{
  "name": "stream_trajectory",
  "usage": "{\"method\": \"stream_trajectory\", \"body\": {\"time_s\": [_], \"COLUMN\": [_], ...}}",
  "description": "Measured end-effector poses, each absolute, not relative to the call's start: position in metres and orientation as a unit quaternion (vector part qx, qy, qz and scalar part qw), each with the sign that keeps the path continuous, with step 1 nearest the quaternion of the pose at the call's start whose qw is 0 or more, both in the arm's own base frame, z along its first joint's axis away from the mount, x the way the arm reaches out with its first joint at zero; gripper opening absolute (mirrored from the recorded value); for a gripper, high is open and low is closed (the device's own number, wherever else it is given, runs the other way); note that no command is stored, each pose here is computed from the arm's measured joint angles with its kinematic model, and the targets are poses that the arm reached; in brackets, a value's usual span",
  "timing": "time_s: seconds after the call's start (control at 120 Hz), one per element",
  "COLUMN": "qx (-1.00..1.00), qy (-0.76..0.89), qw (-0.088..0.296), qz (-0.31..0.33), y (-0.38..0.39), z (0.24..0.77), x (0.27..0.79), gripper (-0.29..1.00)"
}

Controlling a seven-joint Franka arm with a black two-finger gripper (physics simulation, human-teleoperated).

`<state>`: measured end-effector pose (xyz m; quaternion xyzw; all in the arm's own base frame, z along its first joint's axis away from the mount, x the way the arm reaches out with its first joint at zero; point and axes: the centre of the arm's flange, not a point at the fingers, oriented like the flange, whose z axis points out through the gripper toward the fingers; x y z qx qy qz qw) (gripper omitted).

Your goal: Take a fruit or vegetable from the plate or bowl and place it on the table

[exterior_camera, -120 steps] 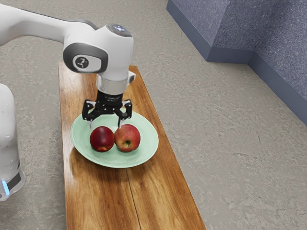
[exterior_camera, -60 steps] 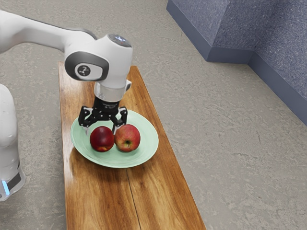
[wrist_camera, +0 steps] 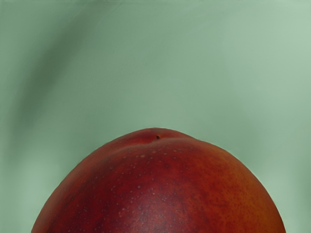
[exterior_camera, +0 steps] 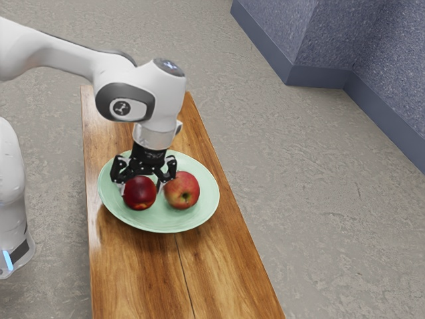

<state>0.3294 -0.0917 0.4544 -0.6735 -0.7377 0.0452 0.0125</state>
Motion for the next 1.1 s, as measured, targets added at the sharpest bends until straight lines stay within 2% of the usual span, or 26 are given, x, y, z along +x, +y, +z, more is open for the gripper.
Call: {"method": "stream_trajectory", "body": {"time_s": [0.233, 0.367, 0.45, 0.542, 0.683, 0.883, 1.1], "qx": [-0.673, -0.675, -0.676, -0.679, -0.698, -0.752, -0.789], "qy": [-0.739, -0.737, -0.737, -0.734, -0.715, -0.65, -0.608], "qw": [0.01, 0.007, 0.005, -0.004, -0.019, -0.011, 0.003], "qz": [0.044, 0.037, 0.032, 0.014, -0.031, -0.106, -0.085], "y": [-0.09, -0.092, -0.092, -0.095, -0.111, -0.195, -0.251], "z": [0.449, 0.451, 0.454, 0.467, 0.498, 0.53, 0.524], "x": [0.332, 0.332, 0.331, 0.326, 0.319, 0.313, 0.363], "gripper": [0.66, 0.43, 0.38, 0.44, 0.43, 0.43, 0.44]}}
